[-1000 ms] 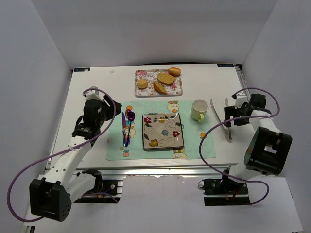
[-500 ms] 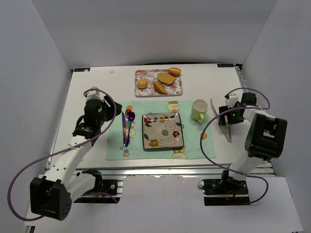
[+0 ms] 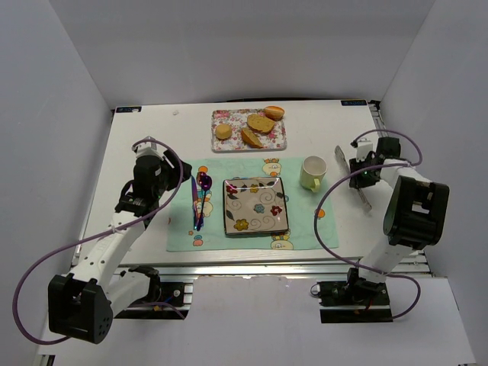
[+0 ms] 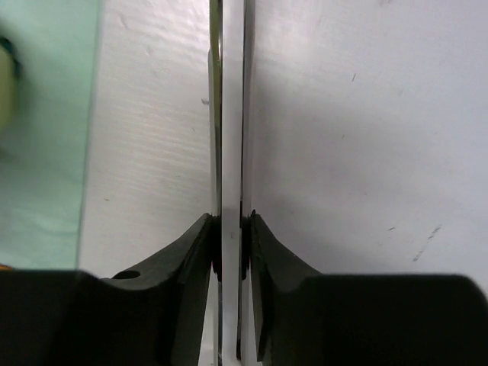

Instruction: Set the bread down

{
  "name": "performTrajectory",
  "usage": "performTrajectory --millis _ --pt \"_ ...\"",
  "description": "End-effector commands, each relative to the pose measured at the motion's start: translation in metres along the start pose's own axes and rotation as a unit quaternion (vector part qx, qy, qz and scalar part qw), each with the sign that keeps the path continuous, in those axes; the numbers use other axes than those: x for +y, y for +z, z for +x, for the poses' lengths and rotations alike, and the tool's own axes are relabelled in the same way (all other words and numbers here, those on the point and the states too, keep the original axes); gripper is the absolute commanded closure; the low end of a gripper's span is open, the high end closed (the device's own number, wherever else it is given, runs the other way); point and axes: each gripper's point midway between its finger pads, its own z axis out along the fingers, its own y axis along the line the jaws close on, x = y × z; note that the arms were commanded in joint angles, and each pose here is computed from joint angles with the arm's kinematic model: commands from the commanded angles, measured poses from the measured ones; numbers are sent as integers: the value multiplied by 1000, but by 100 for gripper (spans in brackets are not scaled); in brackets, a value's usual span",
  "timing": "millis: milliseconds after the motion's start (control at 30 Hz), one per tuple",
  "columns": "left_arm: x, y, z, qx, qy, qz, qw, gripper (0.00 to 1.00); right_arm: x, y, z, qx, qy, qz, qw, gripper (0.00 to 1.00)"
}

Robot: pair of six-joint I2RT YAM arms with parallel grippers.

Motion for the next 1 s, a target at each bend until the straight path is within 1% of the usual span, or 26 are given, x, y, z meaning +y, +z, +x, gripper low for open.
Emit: performTrajectory --millis 0,67,100,133,167,200,300,333,367,400,533,567,600,700,967 --pt "-12 -3 -16 -20 -3 17 1000 29 15 -54 -101 -122 -81 -24 989 68" --pt "-13 -1 -16 -20 -3 18 1000 29 29 -65 -128 -146 -109 -39 982 62" --pt "-15 -1 -18 -21 -4 21 1000 28 34 -75 -151 -168 -126 -39 977 61" --pt "-16 -1 -18 -21 -5 22 1000 28 51 -76 -163 -174 -148 -52 972 59" --pt "-16 -1 -19 -22 -5 23 999 29 58 -80 -174 -184 -162 -55 968 57" --pt "-17 -1 -20 -23 -5 23 999 29 72 -85 -194 -201 -187 -59 960 56" --pt "-17 -3 -22 -25 -6 23 999 28 107 -90 -232 -232 -245 -67 939 55" --pt "-17 -4 -22 -26 -6 23 999 28 116 -89 -238 -234 -258 -72 934 55" --pt "-18 -5 -23 -27 -6 24 999 28 120 -87 -242 -233 -271 -70 931 55" --pt "-18 -6 -23 -28 -6 23 999 28 135 -75 -244 -226 -295 -81 925 54" --pt "-17 -8 -25 -32 -10 20 999 29 155 -60 -262 -228 -337 -78 910 55" --pt "-16 -8 -24 -31 -10 20 999 28 157 -55 -263 -222 -344 -72 910 56" --pt "-16 -8 -24 -32 -11 20 999 28 159 -43 -261 -211 -359 -70 906 56" --pt "-16 -8 -24 -33 -14 19 999 28 175 -24 -260 -195 -400 -60 893 56" --pt "-14 -7 -23 -33 -17 16 999 28 181 6 -260 -169 -438 -38 882 57"
